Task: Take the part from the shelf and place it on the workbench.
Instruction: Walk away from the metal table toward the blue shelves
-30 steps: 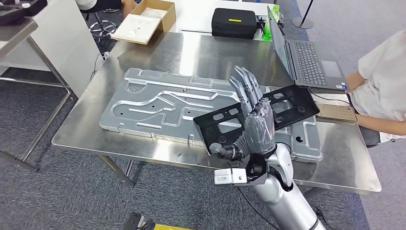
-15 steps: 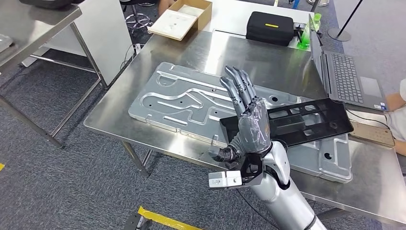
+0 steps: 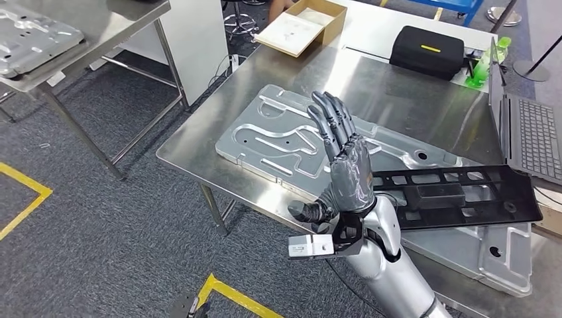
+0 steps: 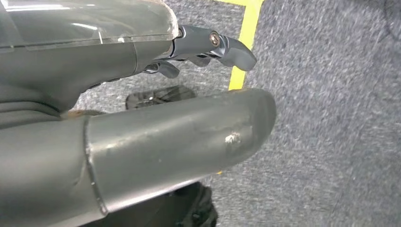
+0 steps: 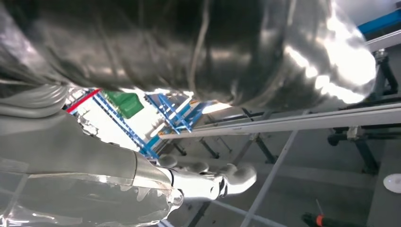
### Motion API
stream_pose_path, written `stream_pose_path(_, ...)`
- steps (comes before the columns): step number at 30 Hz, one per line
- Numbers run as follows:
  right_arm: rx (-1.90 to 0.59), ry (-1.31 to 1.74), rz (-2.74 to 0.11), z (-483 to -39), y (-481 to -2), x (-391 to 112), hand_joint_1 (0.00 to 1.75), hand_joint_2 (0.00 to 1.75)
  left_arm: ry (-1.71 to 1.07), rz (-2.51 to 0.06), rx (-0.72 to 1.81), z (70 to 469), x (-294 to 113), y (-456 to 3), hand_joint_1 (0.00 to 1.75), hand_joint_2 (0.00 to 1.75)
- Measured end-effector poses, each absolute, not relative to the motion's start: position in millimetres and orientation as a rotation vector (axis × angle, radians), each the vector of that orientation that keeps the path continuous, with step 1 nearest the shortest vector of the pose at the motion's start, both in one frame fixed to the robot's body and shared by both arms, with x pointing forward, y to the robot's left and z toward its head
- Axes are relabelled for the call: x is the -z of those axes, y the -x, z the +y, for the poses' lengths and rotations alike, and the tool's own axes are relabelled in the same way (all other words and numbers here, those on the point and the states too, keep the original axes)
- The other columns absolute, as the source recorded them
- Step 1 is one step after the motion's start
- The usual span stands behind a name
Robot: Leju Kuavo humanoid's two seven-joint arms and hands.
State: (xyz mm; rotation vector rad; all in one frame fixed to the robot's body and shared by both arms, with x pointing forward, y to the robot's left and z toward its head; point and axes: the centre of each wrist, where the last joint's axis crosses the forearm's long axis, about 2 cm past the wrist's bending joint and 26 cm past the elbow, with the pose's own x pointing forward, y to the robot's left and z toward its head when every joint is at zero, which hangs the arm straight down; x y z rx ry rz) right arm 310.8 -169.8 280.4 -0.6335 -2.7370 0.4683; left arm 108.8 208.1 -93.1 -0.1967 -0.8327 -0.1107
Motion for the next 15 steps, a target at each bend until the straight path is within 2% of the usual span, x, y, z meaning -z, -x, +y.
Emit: stream_pose_path(15,-0.489,0.639,-2.739,-167.1,-309.8,-279.1,0.00,0.00,0.190,-0.824,0.112,211.4,94.3,-106.0,0.00,0.00)
